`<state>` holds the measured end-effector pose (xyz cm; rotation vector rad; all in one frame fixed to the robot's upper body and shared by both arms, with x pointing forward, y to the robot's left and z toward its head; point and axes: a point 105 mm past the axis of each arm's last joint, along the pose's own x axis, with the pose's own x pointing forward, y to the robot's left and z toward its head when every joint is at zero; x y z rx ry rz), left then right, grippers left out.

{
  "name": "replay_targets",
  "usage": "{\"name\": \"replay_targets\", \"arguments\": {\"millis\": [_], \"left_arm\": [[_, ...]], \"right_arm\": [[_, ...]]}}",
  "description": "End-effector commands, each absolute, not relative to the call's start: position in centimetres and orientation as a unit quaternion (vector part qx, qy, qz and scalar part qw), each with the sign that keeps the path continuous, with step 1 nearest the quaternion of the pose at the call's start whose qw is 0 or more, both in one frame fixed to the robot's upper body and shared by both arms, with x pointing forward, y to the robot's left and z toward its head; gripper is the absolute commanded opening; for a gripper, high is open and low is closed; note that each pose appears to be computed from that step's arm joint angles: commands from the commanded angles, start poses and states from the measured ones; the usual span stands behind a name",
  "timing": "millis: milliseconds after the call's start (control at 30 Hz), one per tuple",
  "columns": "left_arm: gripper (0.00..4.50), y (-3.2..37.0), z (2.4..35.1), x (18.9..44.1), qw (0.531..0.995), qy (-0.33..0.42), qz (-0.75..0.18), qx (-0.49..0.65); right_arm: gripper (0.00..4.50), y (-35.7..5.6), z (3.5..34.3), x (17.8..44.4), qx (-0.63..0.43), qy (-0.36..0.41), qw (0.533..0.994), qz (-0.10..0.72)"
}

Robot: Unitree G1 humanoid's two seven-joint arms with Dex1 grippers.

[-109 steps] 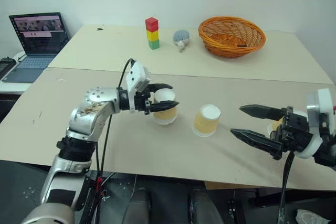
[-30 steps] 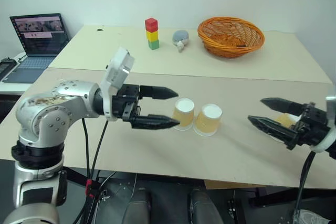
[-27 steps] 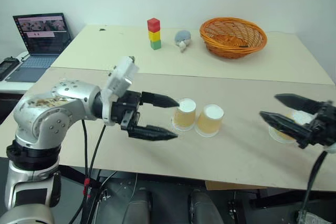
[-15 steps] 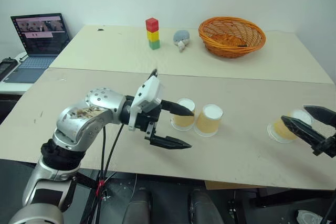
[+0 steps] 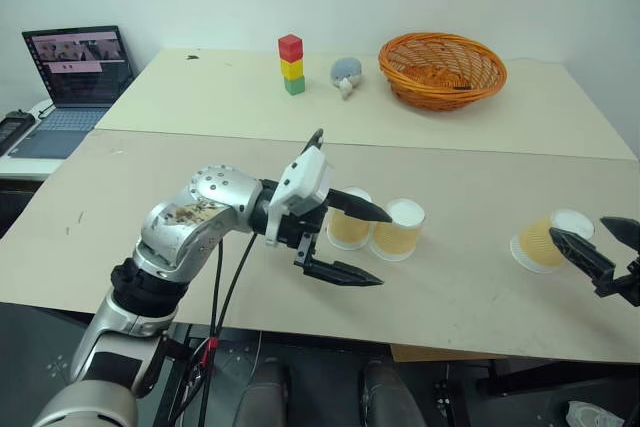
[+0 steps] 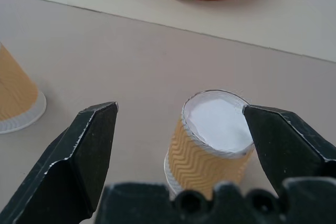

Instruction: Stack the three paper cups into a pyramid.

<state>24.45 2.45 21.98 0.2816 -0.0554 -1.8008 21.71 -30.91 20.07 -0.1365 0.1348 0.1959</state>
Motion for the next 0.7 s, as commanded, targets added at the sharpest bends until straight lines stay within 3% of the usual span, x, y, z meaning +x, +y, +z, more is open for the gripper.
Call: {"name": "replay_targets", "arguments": {"millis": [33, 267, 700], "left_arm": [[4.41, 2.3, 22.4, 24.2, 0.616, -0.035, -0.777, 0.124], [4.41, 2.5, 22.5, 24.4, 0.625, -0.035, -0.771, 0.123], [4.41, 2.2, 23.1, 24.4, 0.633, -0.036, -0.765, 0.115]], "right_arm": [[4.50, -30.8, 20.9, 21.9, -0.077, 0.048, 0.990, 0.104], [4.50, -31.4, 21.2, 22.1, -0.070, 0.041, 0.992, 0.098], [4.50, -32.2, 18.7, 22.9, -0.068, 0.065, 0.992, 0.088]]}}
